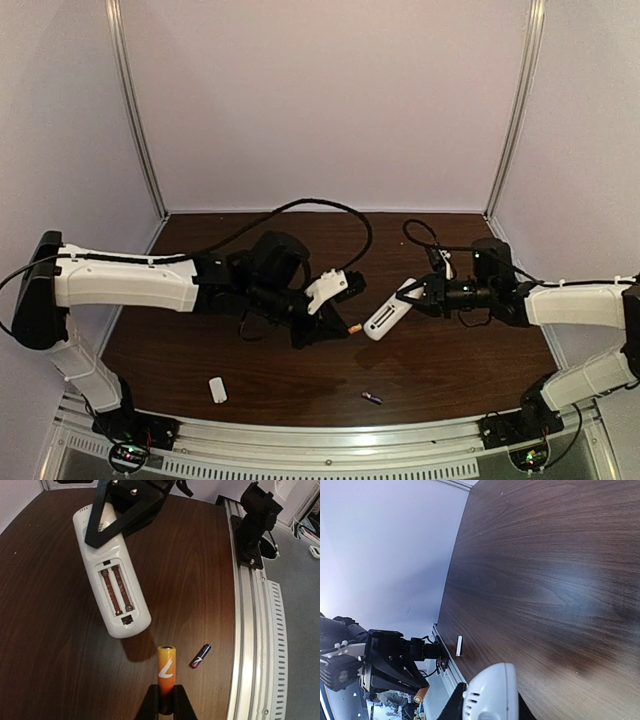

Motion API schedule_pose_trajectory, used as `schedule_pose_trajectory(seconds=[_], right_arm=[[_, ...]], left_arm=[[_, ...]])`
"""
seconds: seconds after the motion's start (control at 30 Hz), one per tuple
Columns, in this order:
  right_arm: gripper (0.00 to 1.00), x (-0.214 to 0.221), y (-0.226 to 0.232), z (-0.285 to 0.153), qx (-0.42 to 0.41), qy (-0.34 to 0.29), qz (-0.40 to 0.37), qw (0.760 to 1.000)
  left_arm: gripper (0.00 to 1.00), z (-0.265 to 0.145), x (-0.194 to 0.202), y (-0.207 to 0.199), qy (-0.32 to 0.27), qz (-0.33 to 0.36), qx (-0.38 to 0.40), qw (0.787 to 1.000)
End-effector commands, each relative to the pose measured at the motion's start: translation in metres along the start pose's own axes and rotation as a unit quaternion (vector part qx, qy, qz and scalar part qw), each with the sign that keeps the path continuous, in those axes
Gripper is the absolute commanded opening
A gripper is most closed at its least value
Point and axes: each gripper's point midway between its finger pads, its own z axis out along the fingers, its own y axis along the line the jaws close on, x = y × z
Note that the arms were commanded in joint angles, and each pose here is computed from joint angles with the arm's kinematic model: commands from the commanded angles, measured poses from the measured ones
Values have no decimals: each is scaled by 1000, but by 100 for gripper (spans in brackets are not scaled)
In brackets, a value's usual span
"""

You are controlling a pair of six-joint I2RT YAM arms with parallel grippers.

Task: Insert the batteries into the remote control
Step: Pick up the battery from the corner of the board, then place the battery in the battery compartment.

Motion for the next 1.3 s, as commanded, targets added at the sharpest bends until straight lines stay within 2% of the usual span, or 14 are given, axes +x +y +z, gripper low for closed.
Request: schedule_pose_trajectory(seconds=[0.0, 0.4, 1.27], right_arm=[[0, -6, 15, 13, -30, -29, 0, 999], [0, 14, 15, 37, -15, -5, 26, 1000], [0, 33, 14, 44, -5, -1, 60, 998]], left_arm=[[0, 2, -7, 10, -5, -99, -8, 995], [0, 23, 10, 28, 49, -154, -38, 986], [0, 47, 23, 52, 72, -210, -60, 973]])
